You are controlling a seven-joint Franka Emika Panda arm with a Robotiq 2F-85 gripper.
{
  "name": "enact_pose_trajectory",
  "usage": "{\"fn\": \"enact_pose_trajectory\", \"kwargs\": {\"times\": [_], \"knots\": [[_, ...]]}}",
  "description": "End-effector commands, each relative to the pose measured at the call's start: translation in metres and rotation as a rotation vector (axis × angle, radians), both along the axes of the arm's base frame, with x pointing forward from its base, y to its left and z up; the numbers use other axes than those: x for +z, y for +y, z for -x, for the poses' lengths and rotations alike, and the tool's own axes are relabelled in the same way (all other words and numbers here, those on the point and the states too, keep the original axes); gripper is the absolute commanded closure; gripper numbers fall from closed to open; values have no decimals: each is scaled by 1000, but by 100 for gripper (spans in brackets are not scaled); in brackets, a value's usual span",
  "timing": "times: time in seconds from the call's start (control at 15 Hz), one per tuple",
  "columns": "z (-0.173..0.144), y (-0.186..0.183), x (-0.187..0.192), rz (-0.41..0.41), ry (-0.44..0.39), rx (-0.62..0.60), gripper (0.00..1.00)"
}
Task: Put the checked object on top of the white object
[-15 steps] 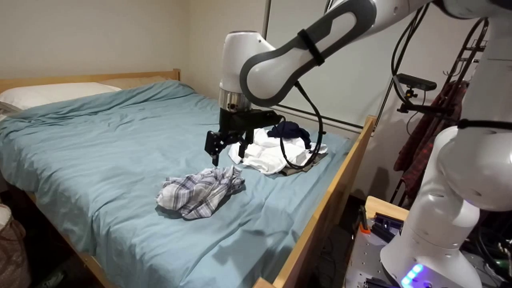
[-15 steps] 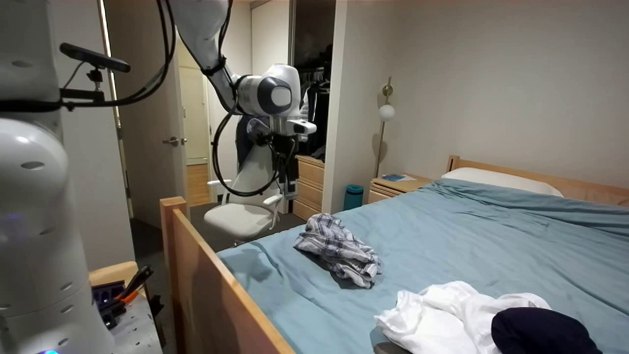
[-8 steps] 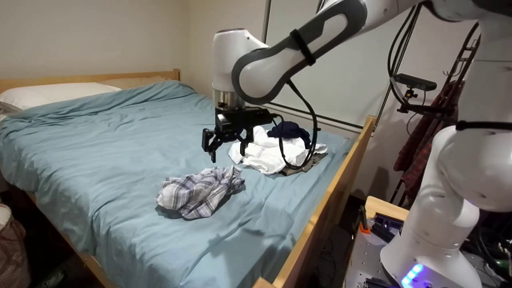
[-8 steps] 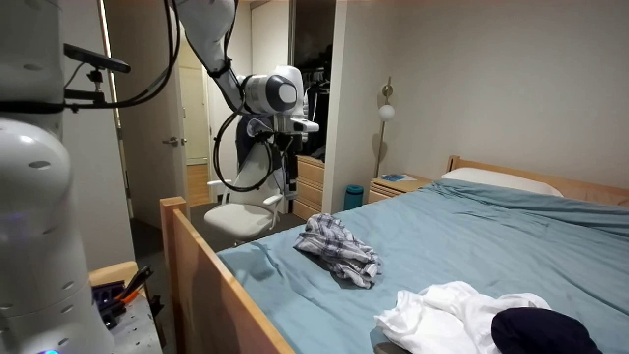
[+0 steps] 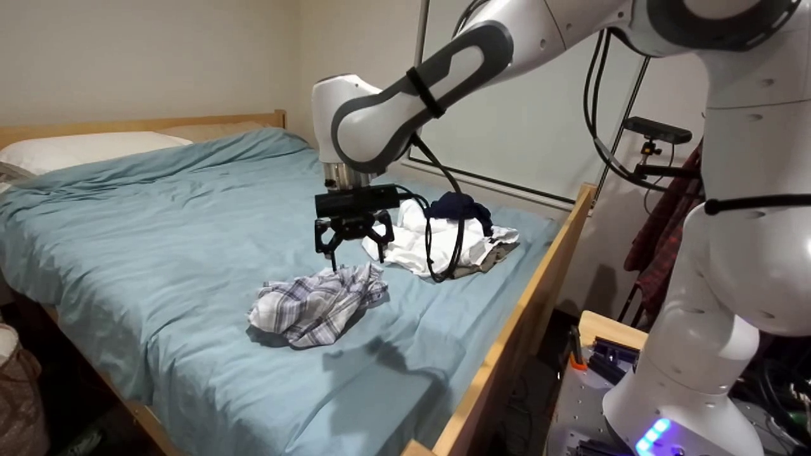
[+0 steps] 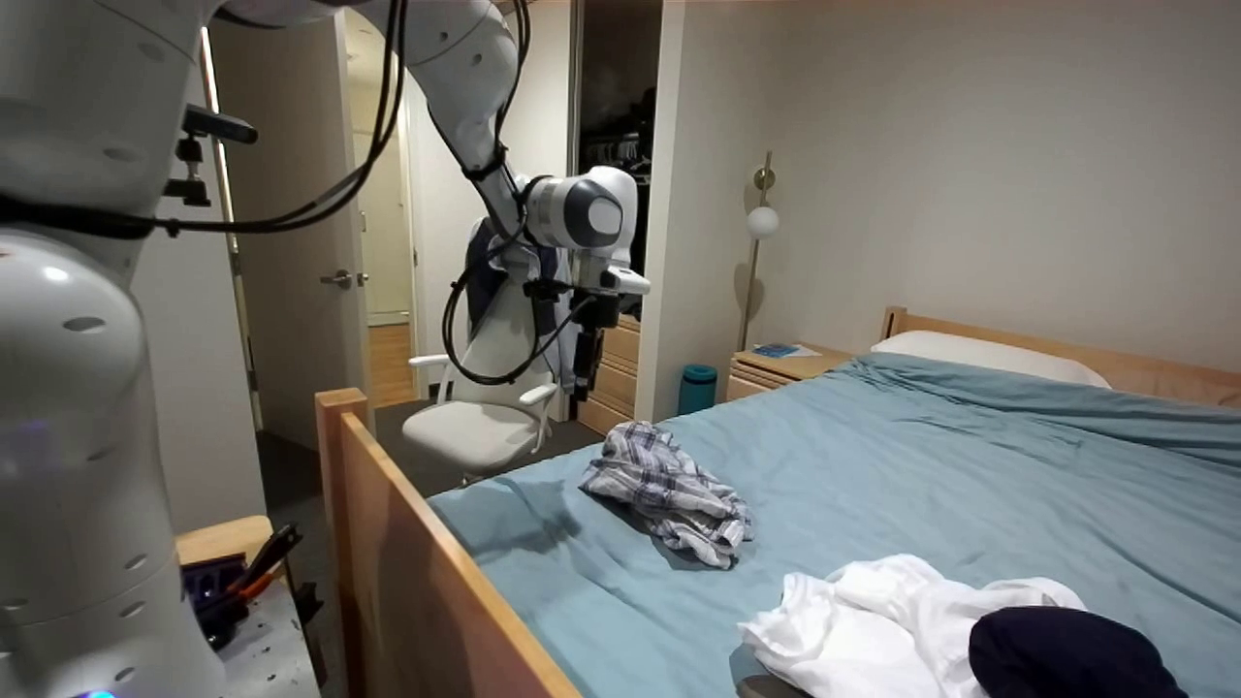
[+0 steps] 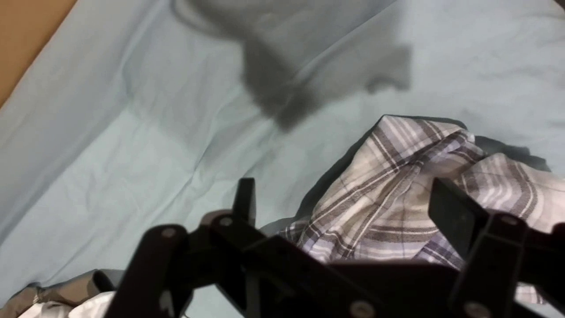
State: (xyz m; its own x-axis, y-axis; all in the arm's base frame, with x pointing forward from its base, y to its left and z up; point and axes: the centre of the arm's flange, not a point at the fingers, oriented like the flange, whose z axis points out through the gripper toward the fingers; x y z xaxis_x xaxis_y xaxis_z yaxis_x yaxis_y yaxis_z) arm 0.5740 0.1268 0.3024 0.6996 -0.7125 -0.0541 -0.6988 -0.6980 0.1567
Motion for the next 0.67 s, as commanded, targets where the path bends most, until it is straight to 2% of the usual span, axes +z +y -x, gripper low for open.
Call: {"fn": "enact_pose_trajectory", "kwargs": {"times": [0.0,0.07,0.27,0.6], "knots": [[-1,2,4,11,-10,-17,0],[-8,11,9,-57,-24,-141,0],[-20,9,-1,-140,25,-269,0],[-32,-36,-69,-227,48,-503,0]]}}
